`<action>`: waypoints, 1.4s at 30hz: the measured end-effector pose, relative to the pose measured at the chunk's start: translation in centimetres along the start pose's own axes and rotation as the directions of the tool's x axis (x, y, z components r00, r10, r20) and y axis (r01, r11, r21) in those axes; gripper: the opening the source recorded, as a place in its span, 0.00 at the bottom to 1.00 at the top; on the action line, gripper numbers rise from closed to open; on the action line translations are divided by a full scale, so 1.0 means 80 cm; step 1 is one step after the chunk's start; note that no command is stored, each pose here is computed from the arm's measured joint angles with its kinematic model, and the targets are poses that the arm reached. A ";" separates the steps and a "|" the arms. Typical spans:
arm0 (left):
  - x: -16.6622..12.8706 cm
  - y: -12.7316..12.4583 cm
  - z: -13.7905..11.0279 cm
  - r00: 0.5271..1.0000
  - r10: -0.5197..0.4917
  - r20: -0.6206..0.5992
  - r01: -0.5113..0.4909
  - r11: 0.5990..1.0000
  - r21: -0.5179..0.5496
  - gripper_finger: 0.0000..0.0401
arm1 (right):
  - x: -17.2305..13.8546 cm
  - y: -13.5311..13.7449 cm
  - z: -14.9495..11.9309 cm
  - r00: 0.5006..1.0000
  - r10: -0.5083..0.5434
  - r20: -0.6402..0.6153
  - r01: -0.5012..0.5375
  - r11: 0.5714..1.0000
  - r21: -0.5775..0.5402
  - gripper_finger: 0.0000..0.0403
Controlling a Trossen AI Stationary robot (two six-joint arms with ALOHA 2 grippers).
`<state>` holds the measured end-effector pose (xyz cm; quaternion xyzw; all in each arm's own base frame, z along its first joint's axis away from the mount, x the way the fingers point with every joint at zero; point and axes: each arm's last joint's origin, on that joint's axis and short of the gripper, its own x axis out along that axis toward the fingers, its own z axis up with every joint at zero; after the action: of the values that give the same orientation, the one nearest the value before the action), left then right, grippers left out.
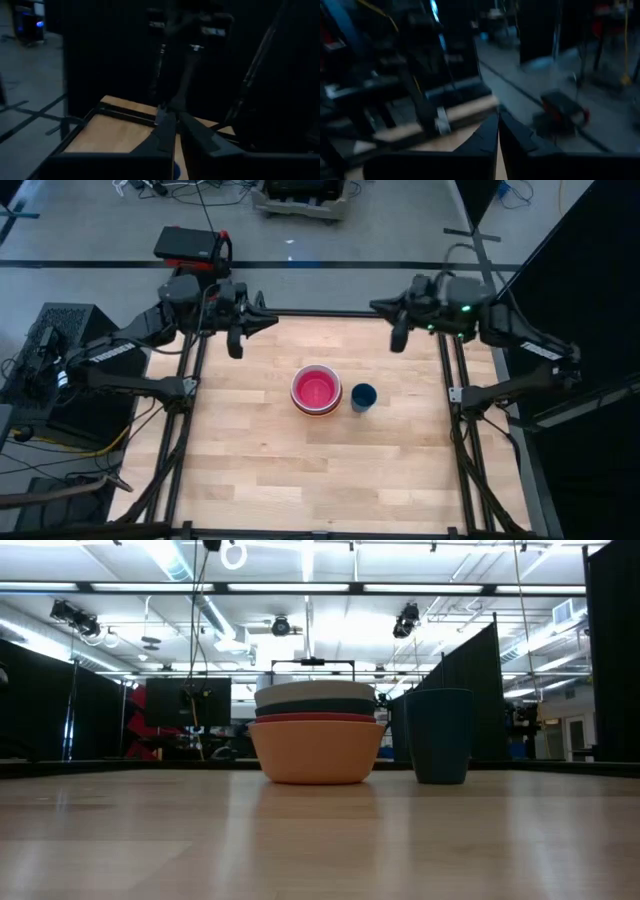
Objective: Nest bowls inside each other
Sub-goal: Return to Home Position
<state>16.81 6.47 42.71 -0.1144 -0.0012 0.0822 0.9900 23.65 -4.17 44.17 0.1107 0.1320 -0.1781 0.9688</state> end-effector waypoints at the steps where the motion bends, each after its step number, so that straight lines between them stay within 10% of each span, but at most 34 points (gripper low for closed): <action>1: -0.002 -0.001 0.002 1.000 -0.009 0.009 0.009 1.000 0.007 0.15 | -0.004 -0.001 0.003 1.000 0.011 0.026 -0.011 1.000 0.002 0.08; 10: -0.021 -0.011 0.015 0.992 -0.092 0.091 0.085 0.993 0.076 0.00 | -0.047 -0.009 0.027 0.959 0.101 0.264 -0.102 0.995 -0.010 0.00; 19: -0.082 -0.020 0.004 0.980 0.001 0.200 -0.002 1.000 0.005 0.00 | -0.051 -0.021 -0.032 0.879 0.161 0.450 -0.237 0.965 0.117 0.00; 42: -0.058 0.019 -0.162 0.983 0.048 0.179 -0.017 0.985 -0.173 0.00 | -0.067 -0.053 -0.173 0.838 0.146 0.526 -0.328 0.904 0.273 0.00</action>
<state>12.22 4.22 29.82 -0.1910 -0.0972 0.1080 0.9708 14.21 -2.74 32.05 0.2487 -0.1687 -0.0976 0.9488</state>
